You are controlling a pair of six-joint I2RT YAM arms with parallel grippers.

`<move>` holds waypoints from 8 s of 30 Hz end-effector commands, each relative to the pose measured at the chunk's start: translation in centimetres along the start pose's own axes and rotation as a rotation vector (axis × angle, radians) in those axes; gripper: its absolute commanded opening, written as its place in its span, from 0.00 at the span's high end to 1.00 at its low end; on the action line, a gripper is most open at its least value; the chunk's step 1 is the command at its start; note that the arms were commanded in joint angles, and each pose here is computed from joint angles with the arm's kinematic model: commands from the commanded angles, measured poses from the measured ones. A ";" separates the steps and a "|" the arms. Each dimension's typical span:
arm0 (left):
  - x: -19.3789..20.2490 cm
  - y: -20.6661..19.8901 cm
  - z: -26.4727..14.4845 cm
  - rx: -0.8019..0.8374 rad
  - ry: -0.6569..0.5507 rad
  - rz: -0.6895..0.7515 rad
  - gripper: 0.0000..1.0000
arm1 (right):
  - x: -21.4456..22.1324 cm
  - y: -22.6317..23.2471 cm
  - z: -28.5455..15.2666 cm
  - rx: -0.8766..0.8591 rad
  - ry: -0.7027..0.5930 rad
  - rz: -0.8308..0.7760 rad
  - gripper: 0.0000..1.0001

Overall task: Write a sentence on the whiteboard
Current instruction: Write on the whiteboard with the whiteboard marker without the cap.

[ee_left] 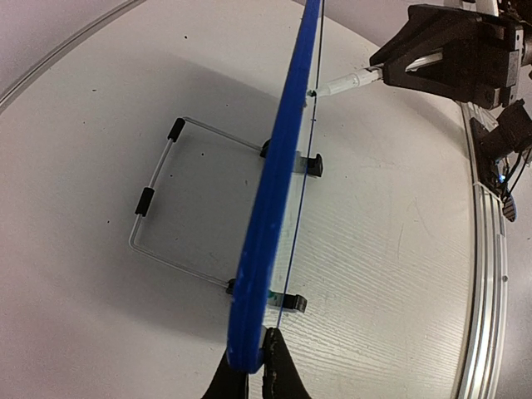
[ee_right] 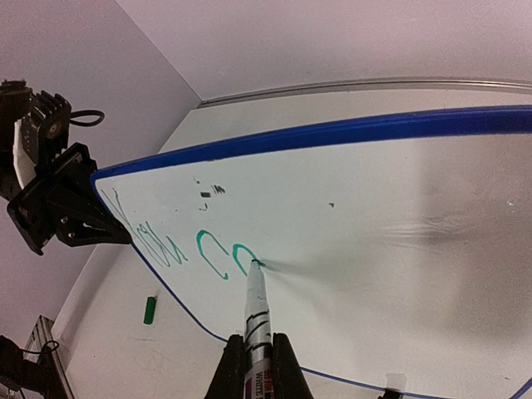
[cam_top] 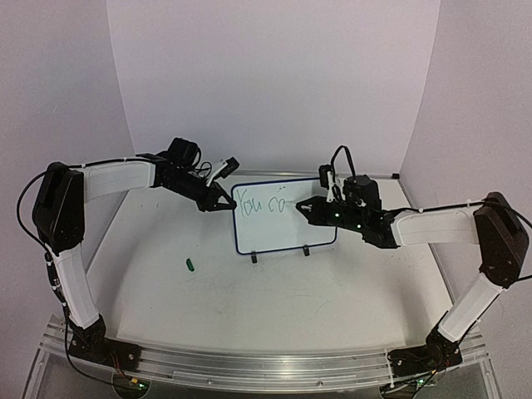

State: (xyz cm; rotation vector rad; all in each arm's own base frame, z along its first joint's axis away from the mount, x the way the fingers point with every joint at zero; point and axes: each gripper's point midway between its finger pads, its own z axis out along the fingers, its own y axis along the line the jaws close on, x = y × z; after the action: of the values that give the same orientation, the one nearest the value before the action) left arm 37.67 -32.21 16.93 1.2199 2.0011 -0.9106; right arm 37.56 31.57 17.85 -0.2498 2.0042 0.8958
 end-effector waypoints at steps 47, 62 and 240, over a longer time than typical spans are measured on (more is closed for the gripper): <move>1.2 2.3 -0.7 -0.130 0.056 0.041 1.00 | -3.5 1.0 -1.1 0.001 -0.092 -0.017 1.00; 1.3 2.4 -0.6 -0.130 0.057 0.040 1.00 | -2.0 -0.4 -0.5 0.043 -0.060 -0.002 1.00; 1.2 2.4 -0.6 -0.129 0.056 0.041 1.00 | -5.8 -5.0 -4.3 0.016 -0.158 0.116 1.00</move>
State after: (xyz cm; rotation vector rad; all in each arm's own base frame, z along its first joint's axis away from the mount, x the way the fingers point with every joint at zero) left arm 37.58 -32.18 16.87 1.2233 2.0040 -0.9120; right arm 39.94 24.65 20.43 -0.0648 1.9316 0.9621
